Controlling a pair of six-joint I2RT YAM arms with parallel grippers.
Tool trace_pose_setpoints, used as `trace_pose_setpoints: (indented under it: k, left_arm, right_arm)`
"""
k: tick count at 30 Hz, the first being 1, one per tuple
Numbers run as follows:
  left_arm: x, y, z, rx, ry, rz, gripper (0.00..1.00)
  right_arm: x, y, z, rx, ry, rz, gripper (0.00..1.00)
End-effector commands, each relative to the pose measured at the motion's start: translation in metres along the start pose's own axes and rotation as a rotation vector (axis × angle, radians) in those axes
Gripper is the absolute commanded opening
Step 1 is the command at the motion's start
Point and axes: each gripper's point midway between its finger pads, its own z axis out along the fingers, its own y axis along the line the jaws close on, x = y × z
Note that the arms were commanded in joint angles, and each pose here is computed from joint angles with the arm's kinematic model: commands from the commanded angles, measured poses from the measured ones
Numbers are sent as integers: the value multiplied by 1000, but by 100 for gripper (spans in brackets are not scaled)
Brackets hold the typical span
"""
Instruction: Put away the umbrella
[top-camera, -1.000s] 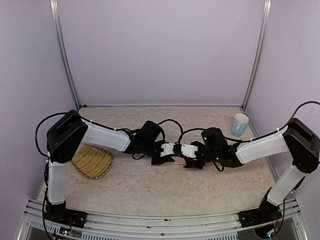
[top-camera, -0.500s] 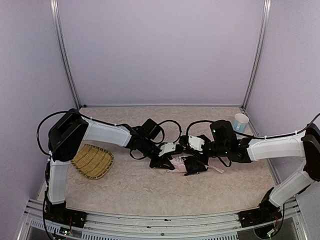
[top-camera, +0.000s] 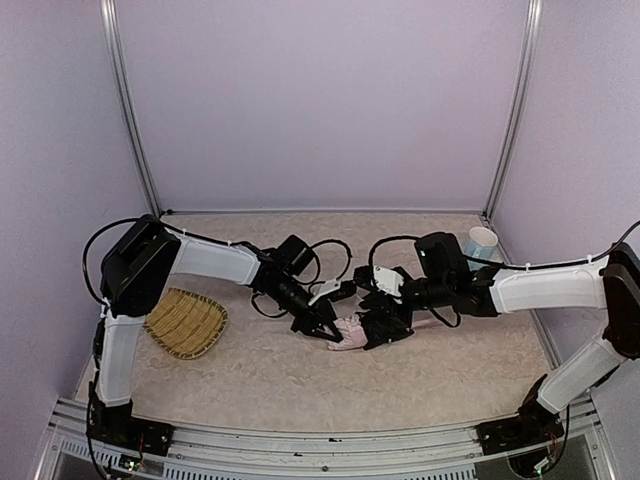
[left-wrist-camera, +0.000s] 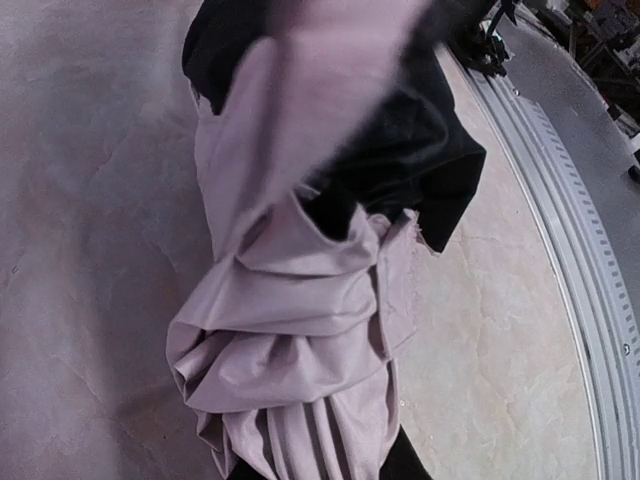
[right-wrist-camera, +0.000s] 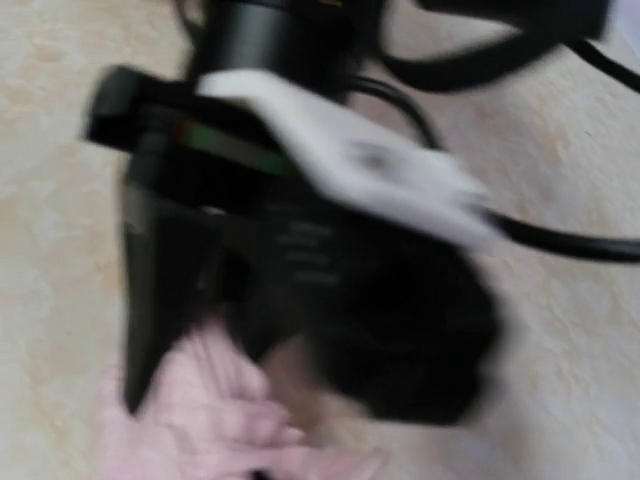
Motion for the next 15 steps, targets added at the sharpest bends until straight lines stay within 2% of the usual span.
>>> trace_pose_setpoints:
  k: [1, 5, 9, 15]
  left_arm:
    - [24, -1, 10, 71, 61, -208, 0]
    - [33, 5, 19, 98, 98, -278, 0]
    - [34, 6, 24, 123, 116, -302, 0]
    - [47, 28, 16, 67, 128, -384, 0]
  right_arm:
    - [-76, 12, -11, 15, -251, -168, 0]
    - [-80, 39, -2, 14, -225, -254, 0]
    - [-77, 45, 7, -2, -205, -273, 0]
    - [-80, 86, 10, -112, -148, -384, 0]
